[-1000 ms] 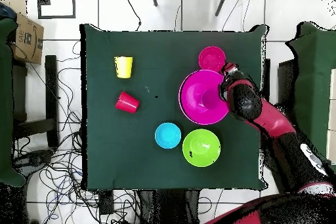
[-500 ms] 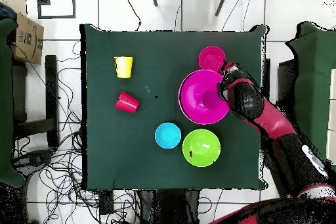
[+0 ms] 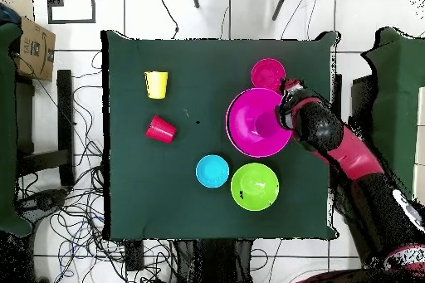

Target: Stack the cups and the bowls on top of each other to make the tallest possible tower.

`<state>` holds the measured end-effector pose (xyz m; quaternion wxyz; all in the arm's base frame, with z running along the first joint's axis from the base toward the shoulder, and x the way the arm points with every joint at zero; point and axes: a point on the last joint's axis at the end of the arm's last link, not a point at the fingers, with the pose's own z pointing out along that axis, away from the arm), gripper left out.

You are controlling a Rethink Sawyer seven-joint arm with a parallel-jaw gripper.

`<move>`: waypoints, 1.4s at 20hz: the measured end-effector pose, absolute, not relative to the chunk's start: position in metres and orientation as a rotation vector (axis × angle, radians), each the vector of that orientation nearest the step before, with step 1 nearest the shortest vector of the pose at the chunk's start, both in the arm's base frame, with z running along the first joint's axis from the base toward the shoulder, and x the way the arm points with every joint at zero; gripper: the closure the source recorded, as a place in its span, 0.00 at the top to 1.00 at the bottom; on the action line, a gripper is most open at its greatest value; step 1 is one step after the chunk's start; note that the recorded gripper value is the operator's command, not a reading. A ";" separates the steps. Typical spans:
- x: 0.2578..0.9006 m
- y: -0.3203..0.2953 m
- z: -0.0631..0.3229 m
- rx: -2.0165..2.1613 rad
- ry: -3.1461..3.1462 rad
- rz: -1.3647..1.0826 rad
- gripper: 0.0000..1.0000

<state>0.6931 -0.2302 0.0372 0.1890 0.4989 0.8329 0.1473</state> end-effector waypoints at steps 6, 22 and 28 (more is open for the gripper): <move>0.696 -0.225 0.036 1.407 2.340 0.439 1.00; 0.710 -0.217 0.006 1.426 2.293 0.486 1.00; 0.720 -0.218 -0.015 1.434 2.257 0.478 1.00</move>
